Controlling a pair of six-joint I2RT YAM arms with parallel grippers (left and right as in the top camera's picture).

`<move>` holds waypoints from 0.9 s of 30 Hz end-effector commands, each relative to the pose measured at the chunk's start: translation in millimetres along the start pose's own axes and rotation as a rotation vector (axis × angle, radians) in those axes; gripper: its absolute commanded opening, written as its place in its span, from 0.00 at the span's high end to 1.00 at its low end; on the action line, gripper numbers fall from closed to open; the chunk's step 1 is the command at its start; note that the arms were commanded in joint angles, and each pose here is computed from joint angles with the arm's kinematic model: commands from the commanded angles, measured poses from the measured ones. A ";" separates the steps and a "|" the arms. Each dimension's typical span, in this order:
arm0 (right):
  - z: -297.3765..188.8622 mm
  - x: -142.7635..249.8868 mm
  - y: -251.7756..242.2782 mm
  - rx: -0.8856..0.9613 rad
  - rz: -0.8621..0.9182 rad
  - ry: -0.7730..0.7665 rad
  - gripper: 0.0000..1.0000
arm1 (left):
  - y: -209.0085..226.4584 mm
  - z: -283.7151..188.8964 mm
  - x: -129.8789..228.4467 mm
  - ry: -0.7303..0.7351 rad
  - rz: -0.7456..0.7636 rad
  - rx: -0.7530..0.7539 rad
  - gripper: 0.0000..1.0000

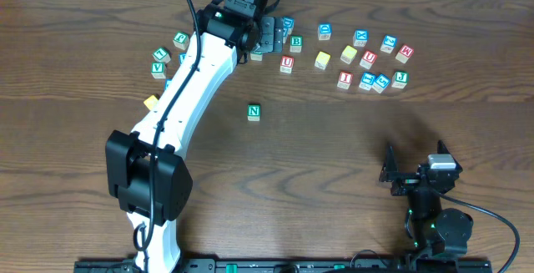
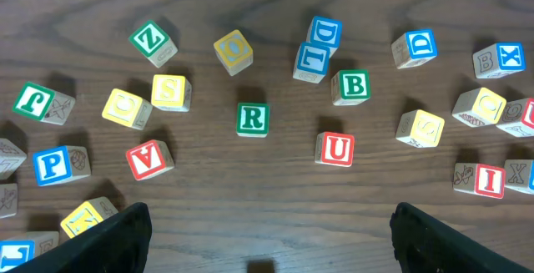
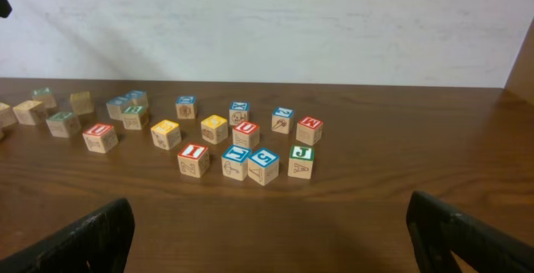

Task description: Spell out NEURIPS

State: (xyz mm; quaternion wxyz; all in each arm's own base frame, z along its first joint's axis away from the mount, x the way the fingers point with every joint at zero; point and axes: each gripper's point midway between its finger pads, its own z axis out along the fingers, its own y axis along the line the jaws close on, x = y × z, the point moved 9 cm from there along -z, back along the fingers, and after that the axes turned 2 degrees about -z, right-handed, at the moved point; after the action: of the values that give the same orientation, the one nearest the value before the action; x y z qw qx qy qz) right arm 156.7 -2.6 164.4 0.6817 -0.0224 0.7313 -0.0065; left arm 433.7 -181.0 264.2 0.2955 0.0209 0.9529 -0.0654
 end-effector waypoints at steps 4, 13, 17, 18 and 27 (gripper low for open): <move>-0.3 0.2 -0.4 0.000 0.010 -0.001 0.01 | 2.5 7.8 -0.2 -0.008 -0.008 -0.019 0.09; -0.3 0.2 -0.4 0.000 0.010 -0.001 0.01 | -1.6 33.0 -4.3 -0.040 -0.010 -0.008 0.09; -0.3 0.2 -0.4 0.000 0.010 -0.001 0.01 | -2.5 49.8 -2.1 -0.033 0.017 -0.011 0.09; -0.3 0.2 -0.4 0.000 0.010 -0.001 0.01 | -2.6 52.2 -1.8 -0.033 0.020 -0.012 0.09; -0.3 0.2 -0.4 0.000 0.010 -0.001 0.01 | 19.6 55.1 -10.6 -0.081 0.003 -0.134 0.09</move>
State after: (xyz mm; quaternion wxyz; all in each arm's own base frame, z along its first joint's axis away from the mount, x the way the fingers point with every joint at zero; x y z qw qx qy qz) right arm 156.7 -2.6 164.4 0.6817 -0.0226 0.7313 -0.0063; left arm 468.7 -189.5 221.6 0.3242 0.0204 0.9448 -0.0433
